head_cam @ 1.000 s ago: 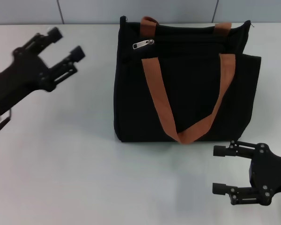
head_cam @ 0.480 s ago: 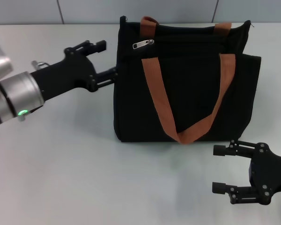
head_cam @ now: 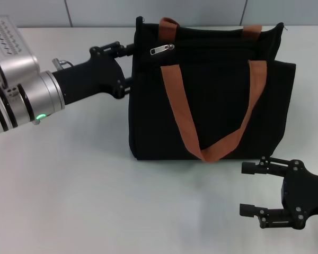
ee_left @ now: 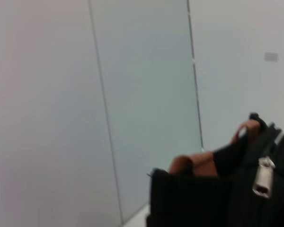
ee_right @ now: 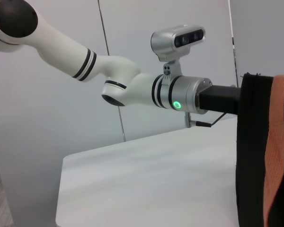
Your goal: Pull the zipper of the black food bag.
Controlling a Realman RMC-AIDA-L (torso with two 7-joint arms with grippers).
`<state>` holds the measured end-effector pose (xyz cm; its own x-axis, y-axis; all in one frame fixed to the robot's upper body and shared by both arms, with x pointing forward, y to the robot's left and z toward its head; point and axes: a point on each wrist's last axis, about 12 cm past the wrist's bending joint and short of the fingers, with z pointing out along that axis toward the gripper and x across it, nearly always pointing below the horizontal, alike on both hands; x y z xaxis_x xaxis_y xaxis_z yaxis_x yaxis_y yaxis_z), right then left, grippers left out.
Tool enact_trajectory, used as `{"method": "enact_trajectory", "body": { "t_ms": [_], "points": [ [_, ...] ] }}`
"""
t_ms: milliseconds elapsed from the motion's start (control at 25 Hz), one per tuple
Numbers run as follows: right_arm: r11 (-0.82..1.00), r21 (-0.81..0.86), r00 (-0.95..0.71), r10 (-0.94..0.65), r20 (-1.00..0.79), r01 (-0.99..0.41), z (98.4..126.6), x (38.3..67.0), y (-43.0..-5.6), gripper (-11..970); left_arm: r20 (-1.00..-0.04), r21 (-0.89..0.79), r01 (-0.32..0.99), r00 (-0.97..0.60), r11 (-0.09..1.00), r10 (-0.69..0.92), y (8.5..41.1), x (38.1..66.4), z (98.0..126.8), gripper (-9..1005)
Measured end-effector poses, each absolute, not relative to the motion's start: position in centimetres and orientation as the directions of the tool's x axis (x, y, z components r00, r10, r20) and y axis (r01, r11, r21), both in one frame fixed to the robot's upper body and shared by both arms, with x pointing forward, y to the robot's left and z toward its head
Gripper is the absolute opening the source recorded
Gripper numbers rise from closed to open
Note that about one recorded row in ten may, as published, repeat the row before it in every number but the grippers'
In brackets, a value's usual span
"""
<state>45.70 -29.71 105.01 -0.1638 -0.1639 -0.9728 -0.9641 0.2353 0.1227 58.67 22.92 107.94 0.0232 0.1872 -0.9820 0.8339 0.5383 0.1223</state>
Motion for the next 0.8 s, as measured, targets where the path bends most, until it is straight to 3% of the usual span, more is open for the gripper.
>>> {"method": "enact_trajectory", "body": {
  "t_ms": [360, 800],
  "points": [
    [0.234, 0.111, -0.138, -0.105, -0.985, -0.966, 105.6, 45.7, -29.6, 834, -0.995, 0.09, 0.842, 0.053, 0.532, 0.086, 23.5, 57.4, 108.4, 431],
    [0.213, 0.24, -0.196, 0.209, -0.958, -0.947, 108.8, 46.0, -29.9, 833, -0.994, 0.095, 0.883, 0.108, 0.46, -0.003, 23.5, 55.7, 109.0, 239]
  ]
}}
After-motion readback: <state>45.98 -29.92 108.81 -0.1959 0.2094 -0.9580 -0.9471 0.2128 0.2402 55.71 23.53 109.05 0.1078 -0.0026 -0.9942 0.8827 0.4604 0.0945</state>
